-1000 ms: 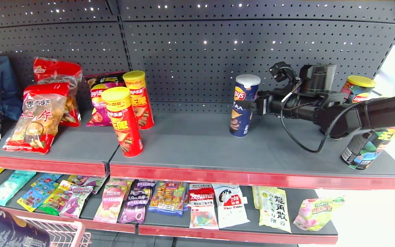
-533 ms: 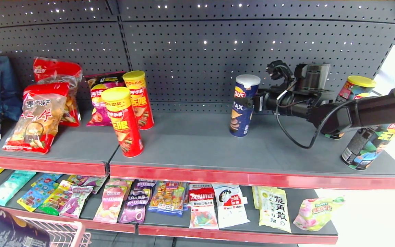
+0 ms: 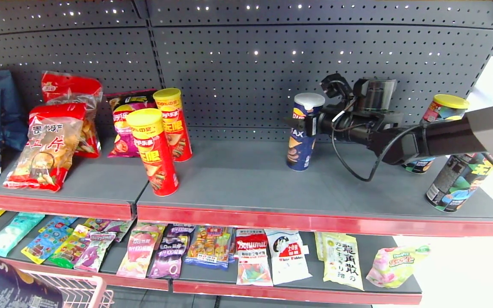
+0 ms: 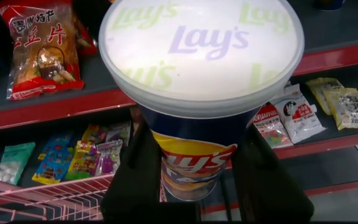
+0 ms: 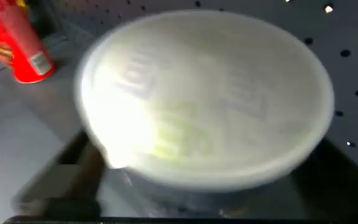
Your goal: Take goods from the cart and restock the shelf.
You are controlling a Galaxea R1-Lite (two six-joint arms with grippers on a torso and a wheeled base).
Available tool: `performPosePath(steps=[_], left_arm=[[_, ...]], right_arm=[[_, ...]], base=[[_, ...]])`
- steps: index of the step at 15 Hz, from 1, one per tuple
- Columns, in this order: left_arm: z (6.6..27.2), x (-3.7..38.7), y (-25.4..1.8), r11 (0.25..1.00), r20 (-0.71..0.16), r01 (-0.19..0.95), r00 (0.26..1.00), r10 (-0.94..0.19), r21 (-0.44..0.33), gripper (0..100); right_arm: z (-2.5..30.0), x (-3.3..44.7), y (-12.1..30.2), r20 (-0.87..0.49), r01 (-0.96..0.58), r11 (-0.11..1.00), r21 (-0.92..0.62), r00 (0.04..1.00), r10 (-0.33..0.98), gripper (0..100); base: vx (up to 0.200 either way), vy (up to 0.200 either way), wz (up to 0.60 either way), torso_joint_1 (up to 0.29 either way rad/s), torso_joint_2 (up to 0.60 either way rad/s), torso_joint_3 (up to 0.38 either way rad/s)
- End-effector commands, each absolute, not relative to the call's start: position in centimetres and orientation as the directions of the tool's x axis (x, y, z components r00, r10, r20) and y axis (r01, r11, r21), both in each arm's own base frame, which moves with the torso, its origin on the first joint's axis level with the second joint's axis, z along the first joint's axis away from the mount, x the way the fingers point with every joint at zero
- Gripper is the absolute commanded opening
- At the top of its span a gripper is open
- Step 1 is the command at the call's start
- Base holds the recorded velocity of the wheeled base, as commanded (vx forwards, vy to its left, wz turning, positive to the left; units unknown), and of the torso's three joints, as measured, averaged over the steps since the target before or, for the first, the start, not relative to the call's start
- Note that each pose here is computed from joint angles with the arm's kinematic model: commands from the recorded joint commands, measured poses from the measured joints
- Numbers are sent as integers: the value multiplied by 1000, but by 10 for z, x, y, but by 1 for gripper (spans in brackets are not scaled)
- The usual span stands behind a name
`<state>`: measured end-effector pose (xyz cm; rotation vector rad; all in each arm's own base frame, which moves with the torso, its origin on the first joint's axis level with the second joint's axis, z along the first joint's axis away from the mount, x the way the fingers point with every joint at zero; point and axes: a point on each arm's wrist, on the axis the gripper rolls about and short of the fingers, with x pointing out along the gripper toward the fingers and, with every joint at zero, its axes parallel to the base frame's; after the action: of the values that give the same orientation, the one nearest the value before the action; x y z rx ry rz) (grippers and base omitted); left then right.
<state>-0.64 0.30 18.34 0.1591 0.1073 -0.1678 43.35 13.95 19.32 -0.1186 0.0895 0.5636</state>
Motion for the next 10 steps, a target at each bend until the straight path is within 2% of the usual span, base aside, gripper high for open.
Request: performPosePath(steps=[1,7,10], left_arm=[[183,-7,3,974,-118,172,981,-156,147,0],[182,-7,3,974,-119,174,980,-157,147,0],[182,-7,3,973,-118,175,980,-159,147,0]], right_arm=[[189,436,141,-122,-532,842,-88,845,521,0],[204,424,139,-103,-552,829,-92,833,544,0],[225,385,135,-99,-679,729,-83,734,672,0]], base=[[0,0,0,0,0,0],[0,0,0,0,0,0],[0,0,0,0,0,0]])
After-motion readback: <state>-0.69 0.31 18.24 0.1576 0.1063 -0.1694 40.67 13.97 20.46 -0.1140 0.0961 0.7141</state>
